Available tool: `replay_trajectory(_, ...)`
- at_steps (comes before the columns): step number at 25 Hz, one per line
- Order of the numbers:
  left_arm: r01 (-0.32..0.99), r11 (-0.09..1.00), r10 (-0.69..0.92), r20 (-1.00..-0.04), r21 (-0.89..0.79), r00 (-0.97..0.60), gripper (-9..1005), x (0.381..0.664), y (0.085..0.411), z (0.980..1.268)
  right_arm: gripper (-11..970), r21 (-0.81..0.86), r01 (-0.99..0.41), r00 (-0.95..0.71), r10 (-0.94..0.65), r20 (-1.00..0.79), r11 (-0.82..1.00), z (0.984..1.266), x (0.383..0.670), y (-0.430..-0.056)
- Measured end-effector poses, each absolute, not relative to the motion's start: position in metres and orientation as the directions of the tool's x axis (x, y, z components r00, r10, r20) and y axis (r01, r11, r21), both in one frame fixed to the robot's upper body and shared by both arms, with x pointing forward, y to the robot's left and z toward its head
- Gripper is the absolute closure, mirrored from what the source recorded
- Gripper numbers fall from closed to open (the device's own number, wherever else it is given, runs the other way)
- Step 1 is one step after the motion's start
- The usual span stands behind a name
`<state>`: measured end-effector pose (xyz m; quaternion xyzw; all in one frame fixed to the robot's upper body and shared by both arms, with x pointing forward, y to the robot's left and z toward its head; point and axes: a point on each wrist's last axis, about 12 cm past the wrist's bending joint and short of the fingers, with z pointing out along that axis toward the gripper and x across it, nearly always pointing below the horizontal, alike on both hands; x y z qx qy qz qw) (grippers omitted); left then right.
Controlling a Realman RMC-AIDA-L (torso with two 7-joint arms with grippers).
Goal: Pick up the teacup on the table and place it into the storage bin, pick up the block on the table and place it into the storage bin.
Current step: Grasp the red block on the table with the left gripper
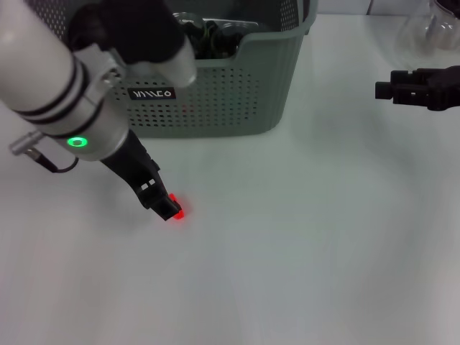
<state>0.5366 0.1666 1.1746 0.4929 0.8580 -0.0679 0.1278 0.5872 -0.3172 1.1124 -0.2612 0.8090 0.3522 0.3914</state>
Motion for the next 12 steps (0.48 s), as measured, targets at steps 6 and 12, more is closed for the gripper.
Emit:
replay_trajectory(6, 0.858, 0.512, 0.849, -0.182, 0.043, -0.497, 253, 0.548, 0.153, 1.147, 366, 0.365, -0.701, -0.557, -0.151, -0.817, 0.612, 1.112, 0.587, -0.316)
replay_trajectory(12, 0.869, 0.489, 0.869, -0.131, 0.071, -0.478, 254, 0.553, 0.145, 1.131, 367, 0.365, -0.701, -0.557, -0.152, -0.816, 0.612, 1.112, 0.587, -0.316)
